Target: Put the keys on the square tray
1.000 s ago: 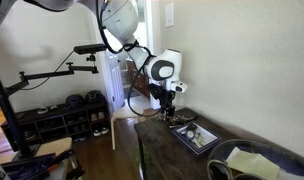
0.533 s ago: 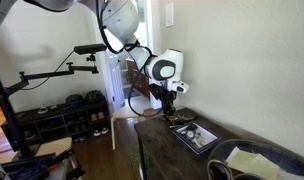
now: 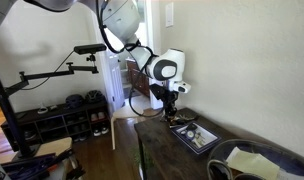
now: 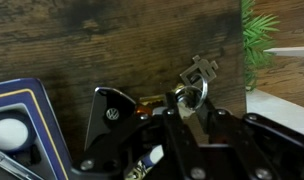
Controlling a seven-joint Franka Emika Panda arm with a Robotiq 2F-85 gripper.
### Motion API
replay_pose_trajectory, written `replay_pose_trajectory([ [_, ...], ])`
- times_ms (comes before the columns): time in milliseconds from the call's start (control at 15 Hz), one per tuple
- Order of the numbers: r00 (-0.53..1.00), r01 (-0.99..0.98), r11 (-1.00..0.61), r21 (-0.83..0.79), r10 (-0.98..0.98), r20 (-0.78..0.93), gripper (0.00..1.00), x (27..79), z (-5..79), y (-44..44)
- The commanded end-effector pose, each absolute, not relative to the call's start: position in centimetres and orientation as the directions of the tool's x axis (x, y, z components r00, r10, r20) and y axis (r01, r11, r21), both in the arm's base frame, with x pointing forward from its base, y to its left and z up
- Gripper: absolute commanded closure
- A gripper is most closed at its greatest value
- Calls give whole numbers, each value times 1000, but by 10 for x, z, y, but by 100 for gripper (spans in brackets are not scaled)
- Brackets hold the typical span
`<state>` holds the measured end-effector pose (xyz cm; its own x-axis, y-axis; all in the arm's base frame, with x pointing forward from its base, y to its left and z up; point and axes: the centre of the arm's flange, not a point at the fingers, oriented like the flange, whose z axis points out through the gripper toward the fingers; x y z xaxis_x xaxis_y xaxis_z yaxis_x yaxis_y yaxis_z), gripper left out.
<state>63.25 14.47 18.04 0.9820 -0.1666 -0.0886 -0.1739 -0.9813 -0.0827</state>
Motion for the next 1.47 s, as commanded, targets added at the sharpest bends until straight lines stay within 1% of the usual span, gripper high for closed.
replay_pose_trajectory([
  [0, 977, -196, -978, -68, -190, -94, 90, 622, 202, 140],
  [133, 979, -191, -979, -77, -185, -83, 97, 621, 213, 138],
  [200, 980, -192, -978, -77, -187, -75, 95, 621, 219, 138],
  [333, 980, -193, -977, -87, -188, -67, 93, 621, 227, 135],
  [733, 980, -195, -975, -109, -190, -51, 94, 619, 246, 127],
  [1400, 967, -246, -963, -107, -251, 42, 94, 612, 308, 88],
])
